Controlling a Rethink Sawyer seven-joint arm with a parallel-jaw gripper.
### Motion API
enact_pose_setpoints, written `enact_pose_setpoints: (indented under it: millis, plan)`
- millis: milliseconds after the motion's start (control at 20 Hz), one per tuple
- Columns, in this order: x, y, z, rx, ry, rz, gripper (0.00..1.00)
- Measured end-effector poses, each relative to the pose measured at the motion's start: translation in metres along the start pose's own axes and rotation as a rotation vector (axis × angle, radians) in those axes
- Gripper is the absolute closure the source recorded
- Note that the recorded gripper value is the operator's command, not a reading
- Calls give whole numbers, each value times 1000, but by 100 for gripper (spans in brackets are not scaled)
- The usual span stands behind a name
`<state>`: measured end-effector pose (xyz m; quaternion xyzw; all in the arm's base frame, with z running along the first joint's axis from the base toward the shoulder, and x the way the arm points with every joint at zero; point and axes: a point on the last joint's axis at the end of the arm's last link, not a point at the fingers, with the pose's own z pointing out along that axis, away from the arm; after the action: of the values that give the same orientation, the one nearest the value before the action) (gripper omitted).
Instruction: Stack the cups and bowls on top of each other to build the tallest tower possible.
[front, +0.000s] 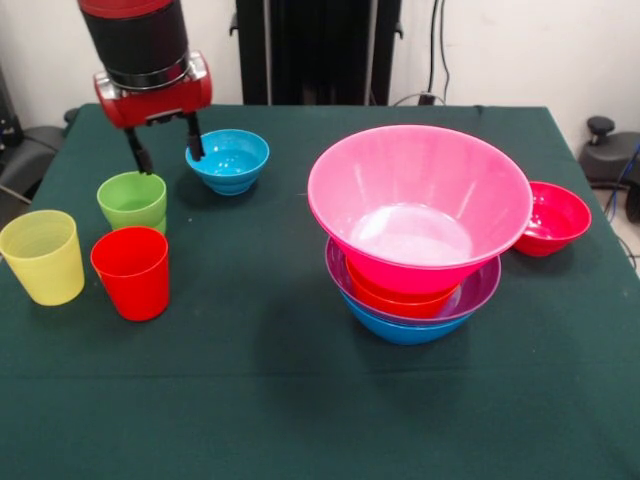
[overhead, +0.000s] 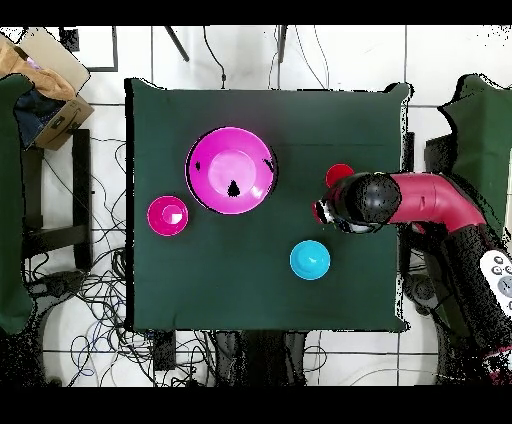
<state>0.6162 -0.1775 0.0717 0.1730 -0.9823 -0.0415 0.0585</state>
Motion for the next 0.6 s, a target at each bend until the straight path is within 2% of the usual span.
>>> enact_pose_setpoints:
  millis: [200,600]
  plan:
    - [-3,11,0,-12,36,-17,0]
    - [0,14,1,-21,59,-20,0]
